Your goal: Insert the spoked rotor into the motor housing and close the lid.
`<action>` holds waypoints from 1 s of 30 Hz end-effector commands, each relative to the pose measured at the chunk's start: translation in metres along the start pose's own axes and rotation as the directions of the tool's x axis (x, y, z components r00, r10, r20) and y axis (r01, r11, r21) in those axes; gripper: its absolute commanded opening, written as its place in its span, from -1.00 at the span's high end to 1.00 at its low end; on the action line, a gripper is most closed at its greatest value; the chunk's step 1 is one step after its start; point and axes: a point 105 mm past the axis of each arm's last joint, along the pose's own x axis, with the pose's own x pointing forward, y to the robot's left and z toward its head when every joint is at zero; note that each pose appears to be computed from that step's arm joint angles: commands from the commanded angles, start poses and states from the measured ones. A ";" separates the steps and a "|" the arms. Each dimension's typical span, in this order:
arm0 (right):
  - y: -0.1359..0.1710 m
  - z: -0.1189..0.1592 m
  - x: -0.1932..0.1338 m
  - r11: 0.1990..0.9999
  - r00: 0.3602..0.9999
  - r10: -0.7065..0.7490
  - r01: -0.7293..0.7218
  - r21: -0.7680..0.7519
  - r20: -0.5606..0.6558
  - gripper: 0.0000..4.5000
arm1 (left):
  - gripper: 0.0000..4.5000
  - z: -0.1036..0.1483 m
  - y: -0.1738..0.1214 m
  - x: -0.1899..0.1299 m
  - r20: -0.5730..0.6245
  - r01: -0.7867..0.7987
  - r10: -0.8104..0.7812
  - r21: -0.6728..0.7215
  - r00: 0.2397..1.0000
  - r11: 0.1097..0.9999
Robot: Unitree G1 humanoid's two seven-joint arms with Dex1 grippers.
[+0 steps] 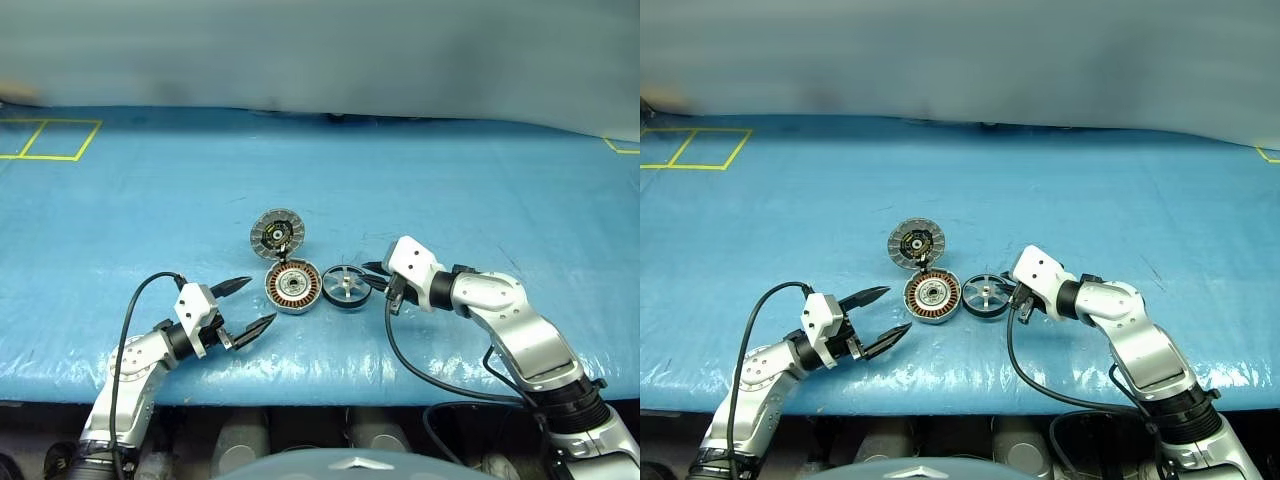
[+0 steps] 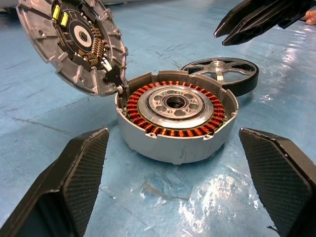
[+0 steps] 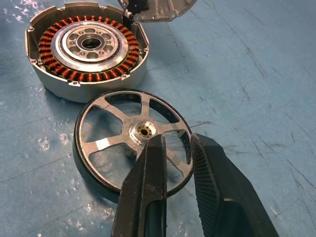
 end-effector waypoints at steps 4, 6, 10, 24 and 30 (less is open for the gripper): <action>0.009 0.002 -0.004 0.999 0.999 0.034 -0.034 -0.004 -0.004 0.62 | -1.00 0.005 0.000 -0.002 0.021 -0.015 0.014 0.022 1.000 1.000; 0.011 -0.001 -0.004 0.999 0.999 0.047 -0.047 0.008 -0.014 0.62 | -1.00 0.005 0.000 -0.003 0.019 -0.017 0.017 0.021 1.000 1.000; 0.013 -0.004 -0.003 0.999 0.998 0.051 -0.050 0.020 -0.024 0.62 | -1.00 0.005 0.000 -0.002 0.018 -0.019 0.018 0.020 1.000 1.000; 0.029 -0.028 0.005 0.983 0.990 0.124 -0.114 0.143 -0.064 0.62 | -1.00 0.005 0.001 -0.002 0.014 -0.027 0.026 0.027 1.000 0.999; 0.022 -0.022 0.002 0.979 0.995 0.096 -0.093 0.182 -0.007 0.99 | -1.00 0.006 0.000 -0.003 0.015 -0.030 0.030 0.024 0.999 0.999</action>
